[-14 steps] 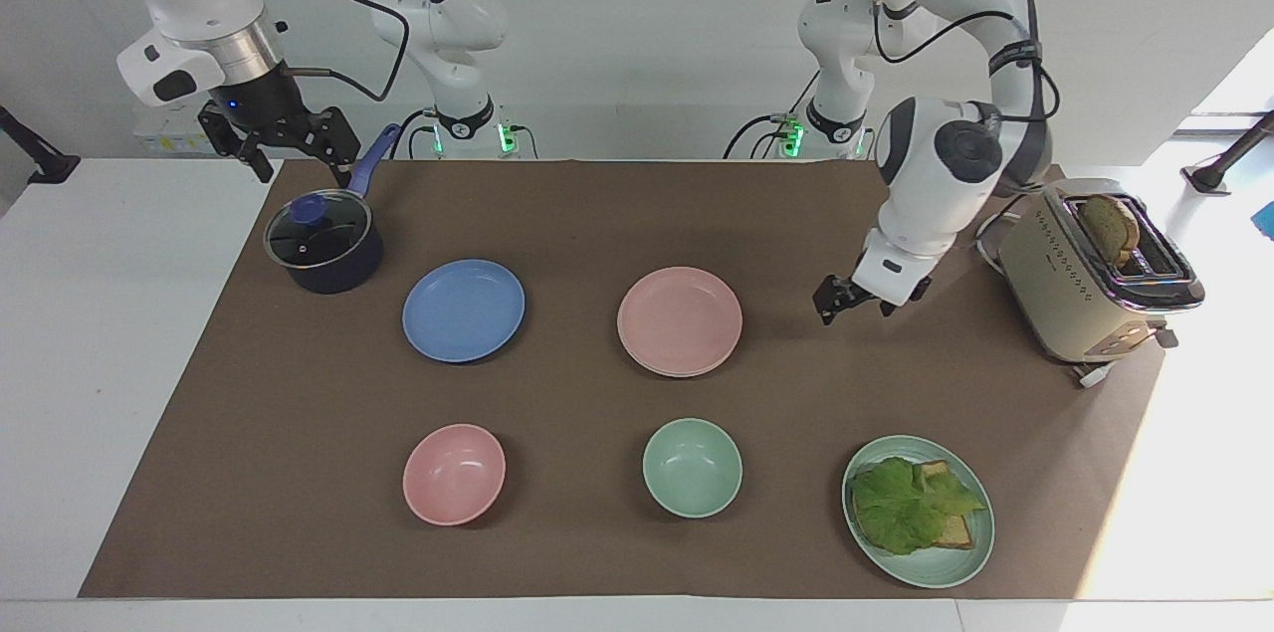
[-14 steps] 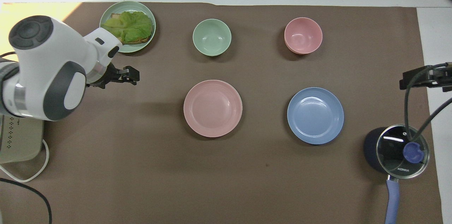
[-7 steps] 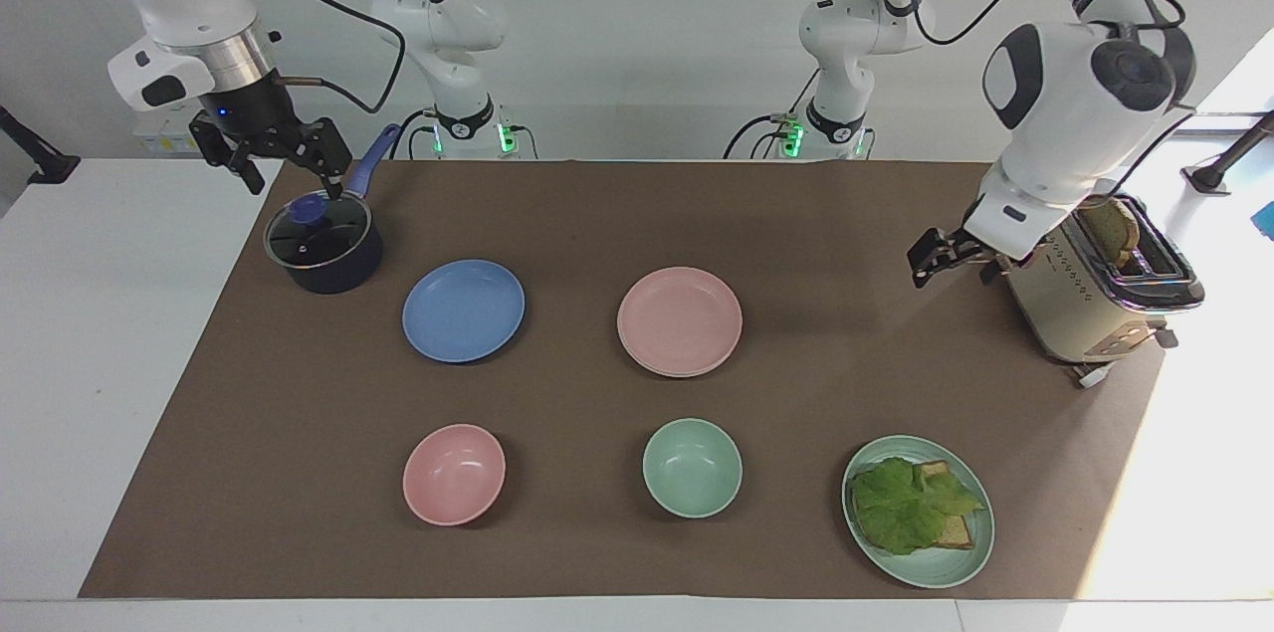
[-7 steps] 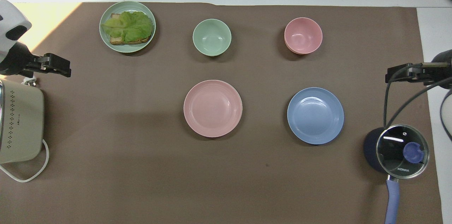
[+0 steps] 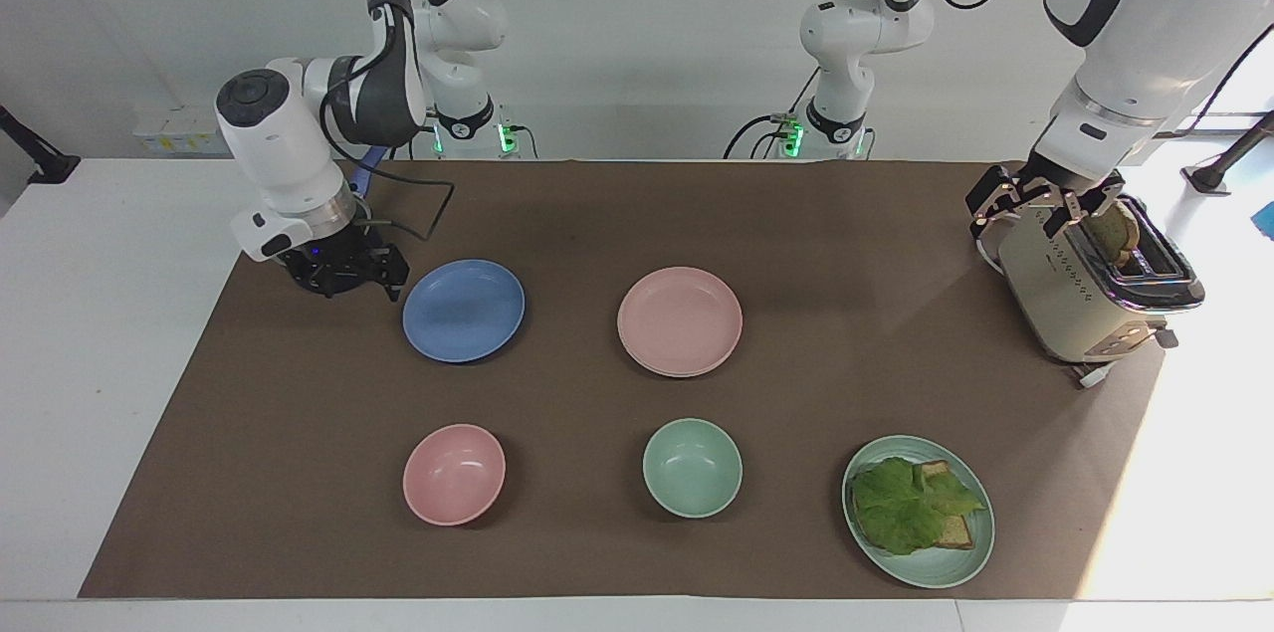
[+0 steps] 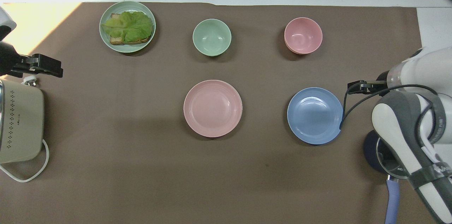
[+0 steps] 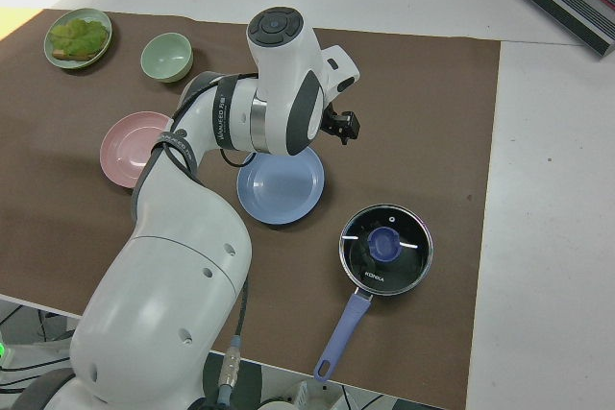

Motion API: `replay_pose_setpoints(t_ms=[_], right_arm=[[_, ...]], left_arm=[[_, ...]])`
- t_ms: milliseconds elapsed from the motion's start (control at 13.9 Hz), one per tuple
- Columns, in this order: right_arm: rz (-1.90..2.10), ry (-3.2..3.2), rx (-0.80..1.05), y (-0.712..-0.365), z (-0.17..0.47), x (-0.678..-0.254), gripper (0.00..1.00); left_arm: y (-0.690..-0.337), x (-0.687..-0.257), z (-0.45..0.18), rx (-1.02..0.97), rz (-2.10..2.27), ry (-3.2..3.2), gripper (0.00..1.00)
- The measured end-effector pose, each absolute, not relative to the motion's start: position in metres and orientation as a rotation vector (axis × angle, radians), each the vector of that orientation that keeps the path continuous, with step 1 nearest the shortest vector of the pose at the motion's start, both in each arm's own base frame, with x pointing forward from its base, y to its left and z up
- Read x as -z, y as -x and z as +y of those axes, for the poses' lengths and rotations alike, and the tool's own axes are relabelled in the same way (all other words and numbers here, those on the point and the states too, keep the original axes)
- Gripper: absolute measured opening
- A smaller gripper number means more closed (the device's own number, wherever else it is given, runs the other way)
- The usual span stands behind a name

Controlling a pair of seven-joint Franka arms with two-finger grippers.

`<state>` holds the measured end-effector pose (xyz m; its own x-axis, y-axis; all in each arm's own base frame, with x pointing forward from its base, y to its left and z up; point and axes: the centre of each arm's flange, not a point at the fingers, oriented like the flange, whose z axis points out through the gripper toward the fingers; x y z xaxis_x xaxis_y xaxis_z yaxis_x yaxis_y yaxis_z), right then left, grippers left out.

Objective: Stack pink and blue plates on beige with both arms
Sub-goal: 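Reach the right gripper to the blue plate's rim and grasp it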

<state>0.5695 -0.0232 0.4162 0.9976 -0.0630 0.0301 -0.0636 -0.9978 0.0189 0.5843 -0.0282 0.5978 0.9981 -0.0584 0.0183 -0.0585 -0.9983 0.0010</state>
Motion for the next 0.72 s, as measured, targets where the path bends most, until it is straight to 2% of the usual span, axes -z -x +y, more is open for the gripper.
replay_pose_setpoints(t_ms=[216,575,719], right_arm=[[-0.080,-3.123,0.013,-0.567,-0.017,-0.392,1.00],[-0.016,-3.128,-0.016,-0.549,0.000,-0.340,1.00],[0.016,-3.129,-0.021,-0.542,-0.005,-0.327,0.93]], left_arm=[[-0.584,-0.598,-0.028,-0.027,-0.092,-3.139,1.00],[-0.584,-0.598,-0.028,-0.026,-0.092,-3.139,1.00],[-0.584,-0.598,-0.028,-0.026,-0.092,-3.139,1.00]])
